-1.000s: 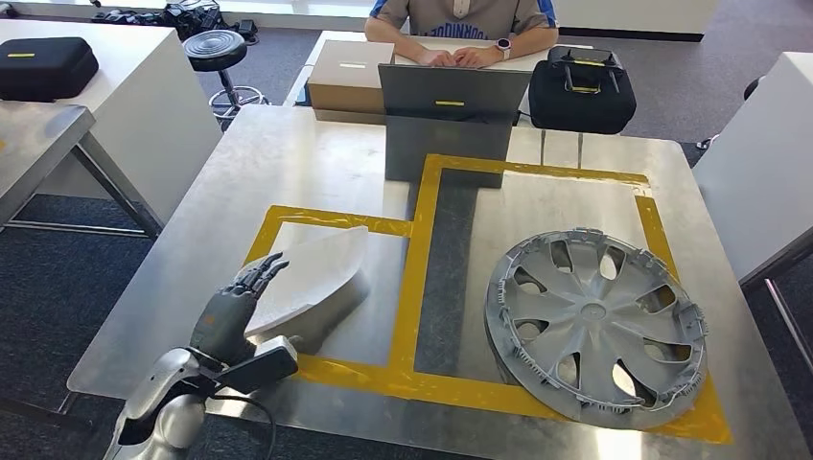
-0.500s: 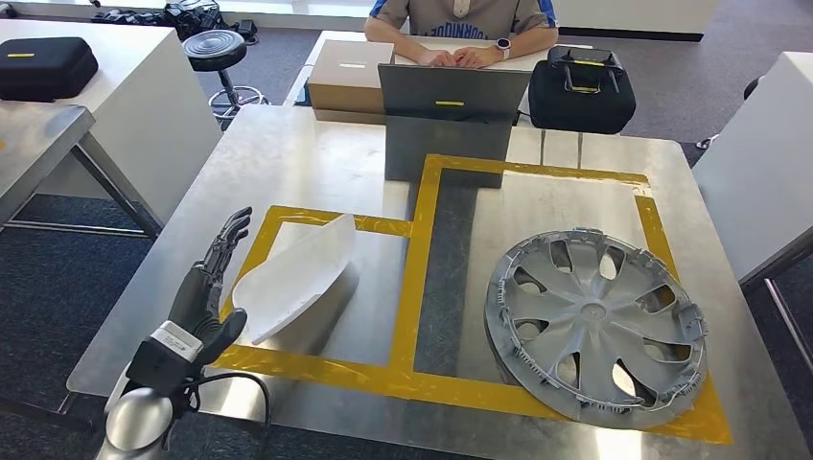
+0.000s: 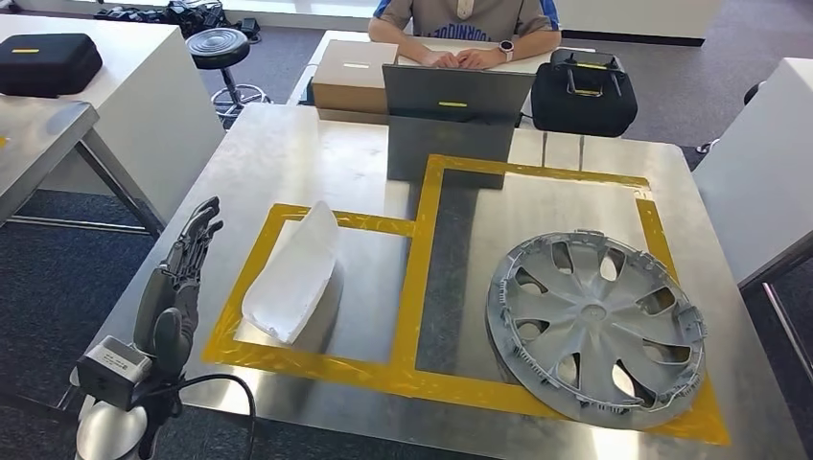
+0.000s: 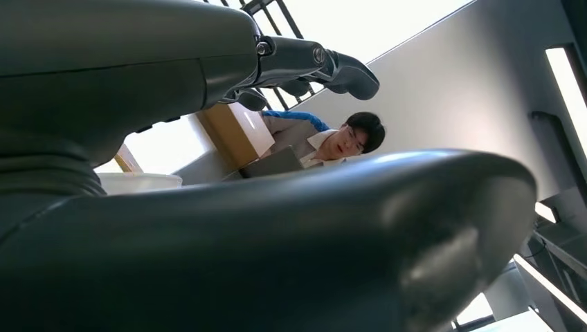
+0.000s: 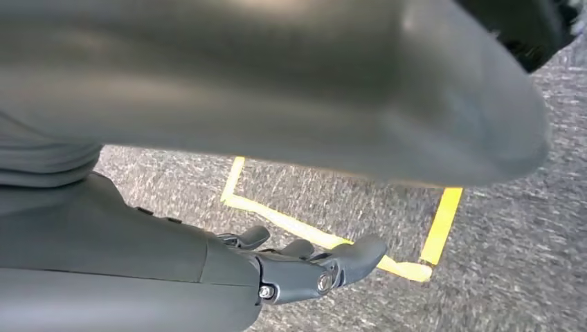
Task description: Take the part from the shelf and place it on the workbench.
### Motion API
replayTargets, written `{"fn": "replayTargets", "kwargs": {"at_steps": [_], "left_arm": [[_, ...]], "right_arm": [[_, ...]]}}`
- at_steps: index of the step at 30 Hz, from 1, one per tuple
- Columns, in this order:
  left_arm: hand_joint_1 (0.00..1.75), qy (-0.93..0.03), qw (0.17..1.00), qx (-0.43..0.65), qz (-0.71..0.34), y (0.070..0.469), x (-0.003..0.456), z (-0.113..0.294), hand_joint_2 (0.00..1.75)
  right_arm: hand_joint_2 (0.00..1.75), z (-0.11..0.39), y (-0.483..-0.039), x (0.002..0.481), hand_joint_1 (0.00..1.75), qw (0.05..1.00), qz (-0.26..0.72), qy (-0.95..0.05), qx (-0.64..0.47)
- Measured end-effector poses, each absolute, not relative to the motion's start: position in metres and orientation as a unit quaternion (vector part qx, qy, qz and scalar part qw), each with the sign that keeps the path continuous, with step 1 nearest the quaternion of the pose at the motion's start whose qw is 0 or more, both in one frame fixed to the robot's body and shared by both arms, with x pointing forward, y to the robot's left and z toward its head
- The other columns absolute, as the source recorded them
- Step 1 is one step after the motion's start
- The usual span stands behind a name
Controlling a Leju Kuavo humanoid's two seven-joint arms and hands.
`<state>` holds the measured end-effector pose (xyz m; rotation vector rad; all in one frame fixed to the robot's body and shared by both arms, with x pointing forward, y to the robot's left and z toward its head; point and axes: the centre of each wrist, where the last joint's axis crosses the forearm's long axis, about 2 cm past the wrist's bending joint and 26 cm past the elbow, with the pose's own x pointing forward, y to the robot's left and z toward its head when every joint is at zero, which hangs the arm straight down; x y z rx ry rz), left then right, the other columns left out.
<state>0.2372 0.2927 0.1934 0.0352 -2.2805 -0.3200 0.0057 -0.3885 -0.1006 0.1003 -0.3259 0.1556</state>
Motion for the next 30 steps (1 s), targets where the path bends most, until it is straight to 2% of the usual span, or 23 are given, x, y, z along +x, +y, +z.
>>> {"fn": "replayTargets", "kwargs": {"at_steps": [30], "left_arm": [[0.00,-0.909,0.401,0.008,-0.115,0.297,0.215,0.196,0.00]], "right_arm": [[0.00,-0.096,-0.396,0.006,0.00,0.982,0.076,-0.171,0.034]]}}
